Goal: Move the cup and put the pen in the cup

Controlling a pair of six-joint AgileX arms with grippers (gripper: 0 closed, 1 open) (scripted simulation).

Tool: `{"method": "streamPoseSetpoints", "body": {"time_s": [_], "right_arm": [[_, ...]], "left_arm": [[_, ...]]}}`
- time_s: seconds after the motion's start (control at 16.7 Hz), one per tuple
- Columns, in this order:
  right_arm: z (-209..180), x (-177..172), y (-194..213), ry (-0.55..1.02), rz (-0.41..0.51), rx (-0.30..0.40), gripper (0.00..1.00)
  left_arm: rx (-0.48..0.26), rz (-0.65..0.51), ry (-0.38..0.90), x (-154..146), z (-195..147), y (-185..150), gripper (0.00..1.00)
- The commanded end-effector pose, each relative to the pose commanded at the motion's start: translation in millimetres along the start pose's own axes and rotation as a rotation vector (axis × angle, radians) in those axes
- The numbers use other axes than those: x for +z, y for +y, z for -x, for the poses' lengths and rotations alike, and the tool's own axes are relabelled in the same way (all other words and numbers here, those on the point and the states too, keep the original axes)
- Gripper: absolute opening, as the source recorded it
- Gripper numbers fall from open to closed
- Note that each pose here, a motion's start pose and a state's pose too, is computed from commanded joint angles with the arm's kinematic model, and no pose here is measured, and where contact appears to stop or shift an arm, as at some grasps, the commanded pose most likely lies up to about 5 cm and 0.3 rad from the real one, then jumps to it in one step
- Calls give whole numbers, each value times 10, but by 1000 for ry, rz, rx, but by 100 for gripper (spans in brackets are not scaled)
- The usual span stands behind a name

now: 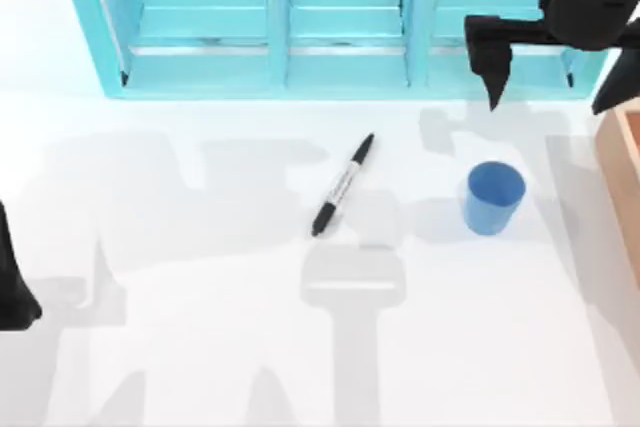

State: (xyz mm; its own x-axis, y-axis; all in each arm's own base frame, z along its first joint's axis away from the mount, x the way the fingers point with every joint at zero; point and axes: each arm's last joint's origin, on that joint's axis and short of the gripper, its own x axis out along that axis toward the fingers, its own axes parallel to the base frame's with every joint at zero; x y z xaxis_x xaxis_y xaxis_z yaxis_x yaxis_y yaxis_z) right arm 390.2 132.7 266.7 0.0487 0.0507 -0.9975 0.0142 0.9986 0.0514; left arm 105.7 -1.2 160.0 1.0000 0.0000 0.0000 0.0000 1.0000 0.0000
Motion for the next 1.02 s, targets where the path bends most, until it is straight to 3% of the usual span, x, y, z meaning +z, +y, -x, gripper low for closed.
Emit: {"method": "streamPoseSetpoints", "body": {"time_s": [0.24, 0.48, 0.72, 1.02], "right_arm": [[429, -78, -16, -8, 2, 2, 100], [478, -92, -19, -10, 3, 3, 100], [394, -56, 63, -11, -18, 9, 100], [-67, 85, 514, -16, -175, 51, 100]], "left_arm": [[0, 0, 0, 0, 0, 0, 100], [0, 0, 0, 0, 0, 0, 100], [0, 0, 0, 0, 0, 0, 100], [0, 0, 0, 0, 0, 0, 100]]}}
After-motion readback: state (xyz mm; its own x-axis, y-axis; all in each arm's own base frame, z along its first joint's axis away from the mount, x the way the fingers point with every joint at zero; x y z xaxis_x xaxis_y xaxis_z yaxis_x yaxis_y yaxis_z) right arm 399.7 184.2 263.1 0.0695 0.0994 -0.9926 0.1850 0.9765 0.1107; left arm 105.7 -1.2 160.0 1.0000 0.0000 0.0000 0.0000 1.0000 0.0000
